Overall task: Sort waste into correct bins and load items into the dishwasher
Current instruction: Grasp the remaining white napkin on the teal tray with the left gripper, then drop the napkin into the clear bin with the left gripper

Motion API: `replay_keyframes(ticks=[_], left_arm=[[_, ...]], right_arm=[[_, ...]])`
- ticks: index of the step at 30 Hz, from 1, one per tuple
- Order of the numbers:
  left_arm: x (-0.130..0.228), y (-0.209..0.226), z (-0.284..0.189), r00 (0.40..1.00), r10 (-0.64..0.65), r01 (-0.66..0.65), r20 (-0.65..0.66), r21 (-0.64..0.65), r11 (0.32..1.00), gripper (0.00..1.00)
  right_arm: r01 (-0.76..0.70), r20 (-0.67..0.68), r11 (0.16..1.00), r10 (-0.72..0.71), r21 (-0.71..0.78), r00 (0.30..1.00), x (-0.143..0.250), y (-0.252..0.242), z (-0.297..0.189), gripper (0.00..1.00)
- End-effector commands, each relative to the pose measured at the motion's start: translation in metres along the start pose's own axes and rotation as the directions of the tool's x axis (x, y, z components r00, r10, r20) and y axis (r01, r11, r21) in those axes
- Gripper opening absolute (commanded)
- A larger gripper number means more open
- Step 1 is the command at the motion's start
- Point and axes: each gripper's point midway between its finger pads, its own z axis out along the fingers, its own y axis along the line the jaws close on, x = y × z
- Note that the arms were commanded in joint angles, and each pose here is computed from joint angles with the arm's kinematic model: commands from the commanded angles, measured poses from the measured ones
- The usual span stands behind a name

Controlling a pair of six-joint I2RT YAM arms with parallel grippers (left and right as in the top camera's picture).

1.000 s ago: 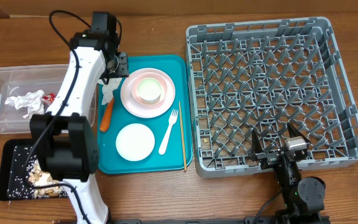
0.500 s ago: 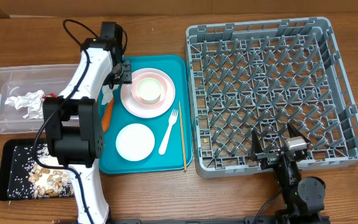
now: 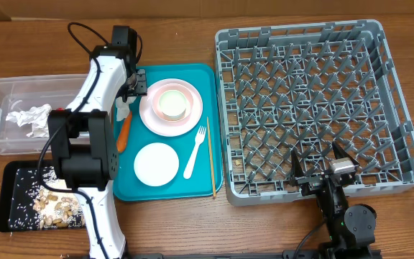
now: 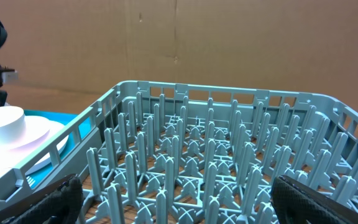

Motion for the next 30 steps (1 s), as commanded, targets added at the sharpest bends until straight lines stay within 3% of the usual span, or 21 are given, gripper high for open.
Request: replay_keyframes(ticks=[1,3,6,7,14,20,24,30], left_arm=[[0.011,0.005,0.026,0.998,0.015,-0.017,-0.057,-0.023,1.000,0.48],[0.012,0.004,0.026,0.998,0.015,-0.016,-0.059,-0.020,1.000,0.42],[0.011,0.003,0.025,0.998,0.015,-0.016,-0.057,-0.013,1.000,0.17],[0.011,0.003,0.025,0.998,0.015,-0.015,-0.058,-0.013,1.000,0.04],[-0.002,0.004,-0.005,1.000,0.010,-0.010,-0.027,0.001,1.000,0.04],[-0.031,0.008,-0.113,0.989,-0.086,0.076,0.124,0.084,0.994,0.04],[-0.018,0.029,-0.166,0.965,-0.218,0.204,0.147,0.103,0.973,0.04],[0.000,0.080,-0.195,0.933,-0.332,0.324,0.139,0.079,0.943,0.04]], right_arm=[[0.000,0.004,1.000,0.000,0.009,1.000,0.002,-0.002,0.000,1.00],[0.000,0.004,1.000,0.000,0.009,1.000,0.002,-0.002,0.000,1.00],[0.000,0.004,1.000,0.000,0.009,1.000,0.002,-0.002,0.000,1.00],[0.000,0.004,1.000,0.000,0.009,1.000,0.002,-0.002,0.000,1.00],[0.000,0.004,1.000,0.000,0.009,1.000,0.002,-0.002,0.000,1.00],[0.000,0.004,1.000,0.000,0.009,1.000,0.002,-0.002,0.000,1.00],[0.000,0.004,1.000,0.000,0.009,1.000,0.002,-0.002,0.000,1.00],[0.000,0.004,1.000,0.000,0.009,1.000,0.002,-0.002,0.000,1.00]])
